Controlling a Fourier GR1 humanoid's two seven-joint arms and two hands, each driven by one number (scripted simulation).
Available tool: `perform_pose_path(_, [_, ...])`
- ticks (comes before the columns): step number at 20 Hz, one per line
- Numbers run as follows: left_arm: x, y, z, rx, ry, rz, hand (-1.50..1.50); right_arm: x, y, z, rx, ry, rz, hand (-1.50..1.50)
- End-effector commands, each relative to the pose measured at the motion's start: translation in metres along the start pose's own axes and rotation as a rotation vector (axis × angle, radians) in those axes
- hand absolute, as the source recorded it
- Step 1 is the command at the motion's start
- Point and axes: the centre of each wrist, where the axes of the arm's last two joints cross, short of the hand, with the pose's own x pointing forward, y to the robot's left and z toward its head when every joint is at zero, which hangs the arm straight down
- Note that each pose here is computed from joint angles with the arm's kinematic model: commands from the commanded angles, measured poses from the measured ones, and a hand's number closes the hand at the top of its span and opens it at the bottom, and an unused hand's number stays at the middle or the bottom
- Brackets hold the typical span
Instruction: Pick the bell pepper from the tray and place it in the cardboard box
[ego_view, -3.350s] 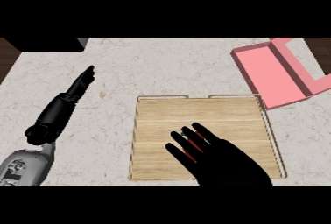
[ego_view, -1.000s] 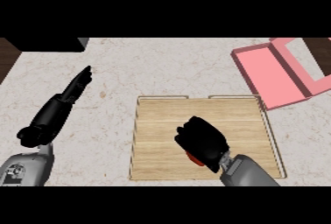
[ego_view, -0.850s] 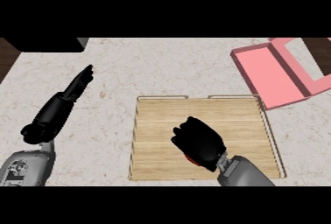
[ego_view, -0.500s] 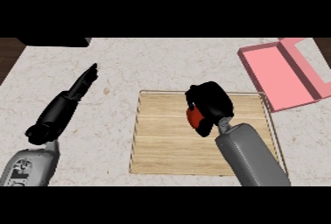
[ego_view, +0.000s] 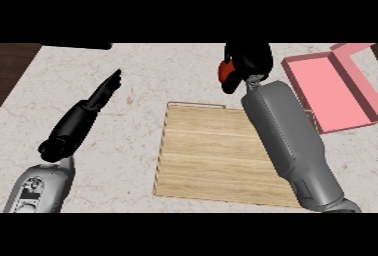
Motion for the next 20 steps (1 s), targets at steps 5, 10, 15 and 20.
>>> perform_pose_path(5, [-0.012,0.000,0.008,0.016,0.017,0.005,0.00,0.011,-0.060,-0.034,-0.291,0.283,-0.123,1.50])
perform_pose_path(10, [-0.006,0.007,0.001,0.039,0.007,-0.010,0.00,-0.006,-0.081,-0.048,-0.438,0.445,-0.199,1.50])
perform_pose_path(15, [-0.003,0.014,-0.005,0.061,0.024,-0.004,0.00,-0.061,-0.085,-0.060,-0.474,0.587,-0.218,1.50])
perform_pose_path(20, [-0.007,-0.003,0.009,0.024,0.029,-0.002,0.00,-0.120,-0.100,-0.066,-0.481,0.644,-0.165,1.50])
